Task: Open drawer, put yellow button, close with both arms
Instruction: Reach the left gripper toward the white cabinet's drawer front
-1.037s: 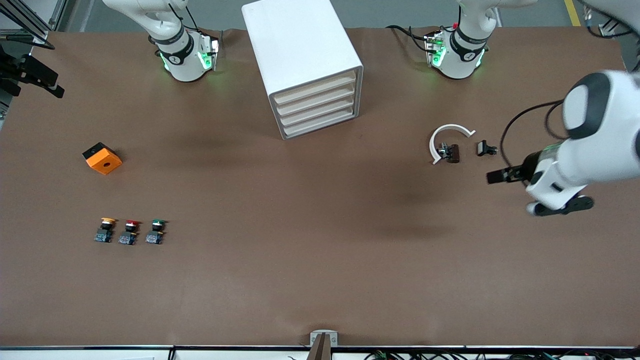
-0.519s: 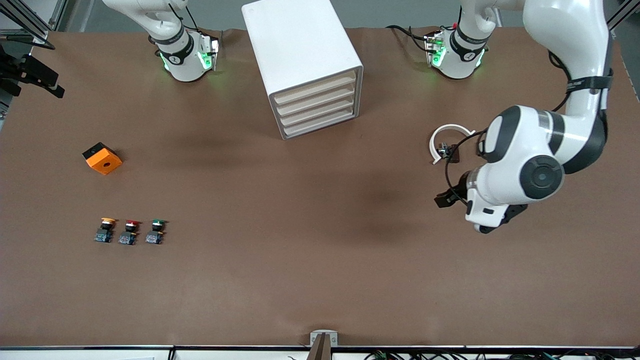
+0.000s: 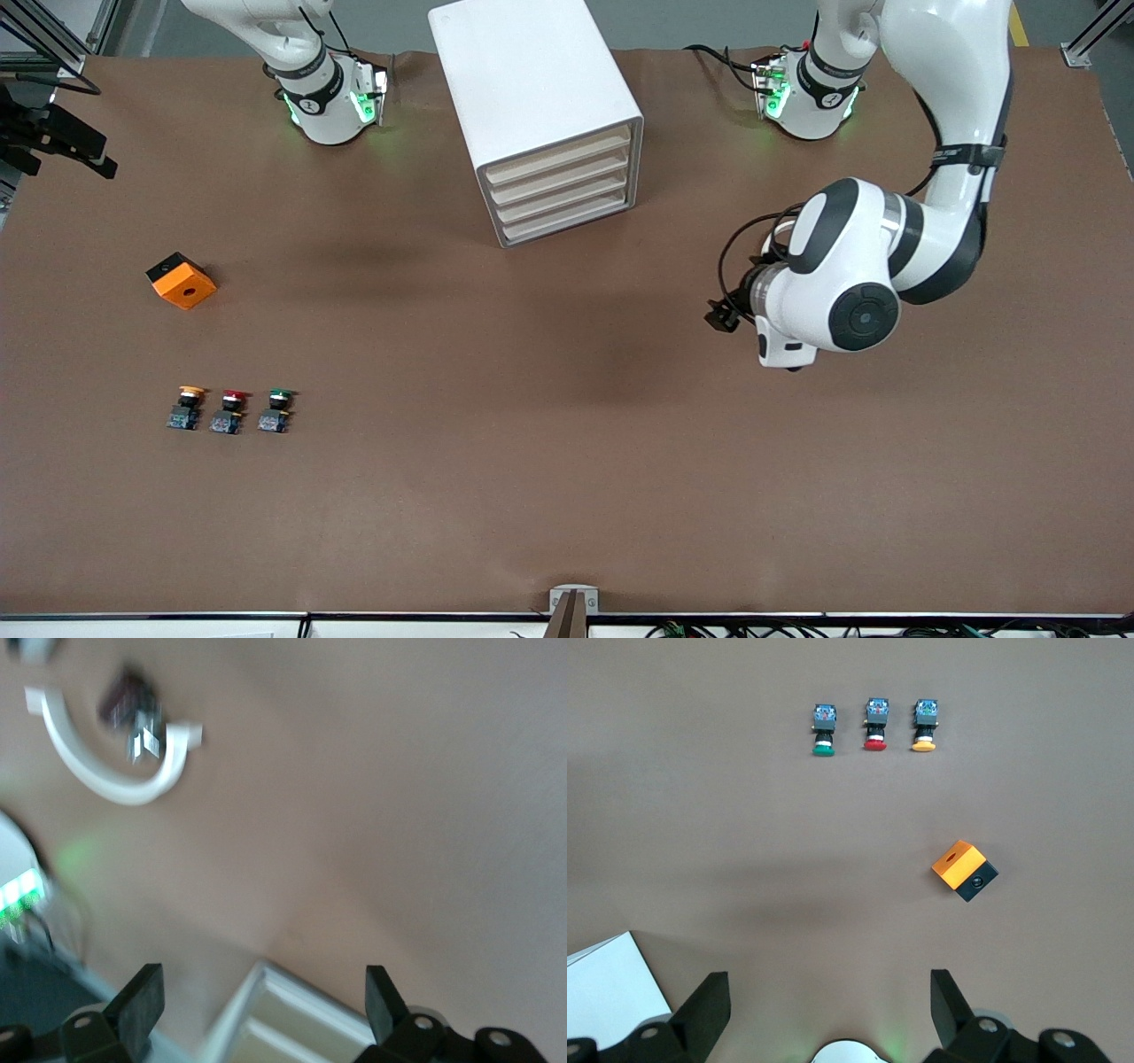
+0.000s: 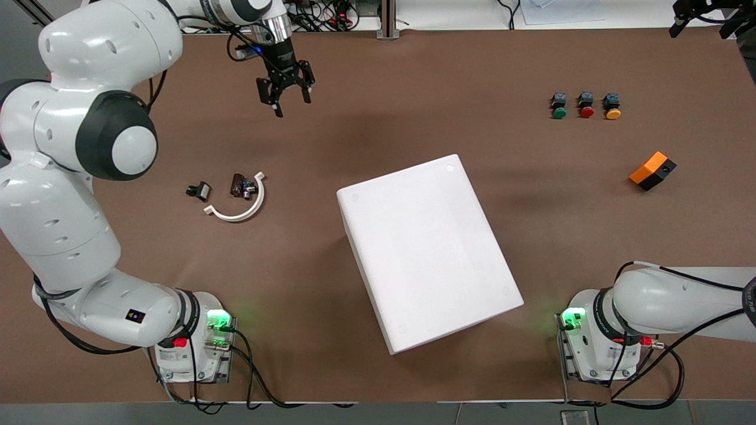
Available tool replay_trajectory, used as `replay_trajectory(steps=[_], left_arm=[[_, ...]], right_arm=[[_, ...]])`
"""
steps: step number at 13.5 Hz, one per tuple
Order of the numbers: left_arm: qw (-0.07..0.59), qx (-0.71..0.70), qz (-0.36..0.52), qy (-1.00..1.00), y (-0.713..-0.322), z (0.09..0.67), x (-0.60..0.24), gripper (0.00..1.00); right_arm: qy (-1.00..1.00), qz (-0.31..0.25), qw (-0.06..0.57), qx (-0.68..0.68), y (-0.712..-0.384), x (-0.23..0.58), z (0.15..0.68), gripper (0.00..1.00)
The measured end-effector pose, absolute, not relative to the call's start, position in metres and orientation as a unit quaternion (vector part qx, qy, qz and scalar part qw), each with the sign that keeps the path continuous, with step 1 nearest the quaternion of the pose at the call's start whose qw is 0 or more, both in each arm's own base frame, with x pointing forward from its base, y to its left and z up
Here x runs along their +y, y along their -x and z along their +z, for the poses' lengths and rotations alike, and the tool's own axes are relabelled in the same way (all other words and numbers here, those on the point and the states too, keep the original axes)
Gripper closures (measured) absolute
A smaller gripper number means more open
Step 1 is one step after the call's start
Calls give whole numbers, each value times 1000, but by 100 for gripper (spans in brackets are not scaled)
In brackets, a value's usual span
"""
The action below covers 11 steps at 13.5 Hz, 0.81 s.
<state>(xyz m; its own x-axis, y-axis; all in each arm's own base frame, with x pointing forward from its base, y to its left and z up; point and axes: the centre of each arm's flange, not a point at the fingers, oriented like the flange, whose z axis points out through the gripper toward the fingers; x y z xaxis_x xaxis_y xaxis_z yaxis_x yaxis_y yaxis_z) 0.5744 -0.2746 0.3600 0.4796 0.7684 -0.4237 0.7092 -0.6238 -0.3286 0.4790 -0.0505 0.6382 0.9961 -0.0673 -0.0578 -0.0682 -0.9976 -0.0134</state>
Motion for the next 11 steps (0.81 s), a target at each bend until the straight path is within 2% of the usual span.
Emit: replay_trajectory(steps=[6, 11], left_arm=[[123, -594, 366, 706, -562, 298, -318, 0], [204, -609, 486, 593, -533, 289, -349, 0]], right_arm=[[995, 77, 6, 61, -540, -88, 549, 0], [996, 44, 1, 71, -576, -157, 500, 0]])
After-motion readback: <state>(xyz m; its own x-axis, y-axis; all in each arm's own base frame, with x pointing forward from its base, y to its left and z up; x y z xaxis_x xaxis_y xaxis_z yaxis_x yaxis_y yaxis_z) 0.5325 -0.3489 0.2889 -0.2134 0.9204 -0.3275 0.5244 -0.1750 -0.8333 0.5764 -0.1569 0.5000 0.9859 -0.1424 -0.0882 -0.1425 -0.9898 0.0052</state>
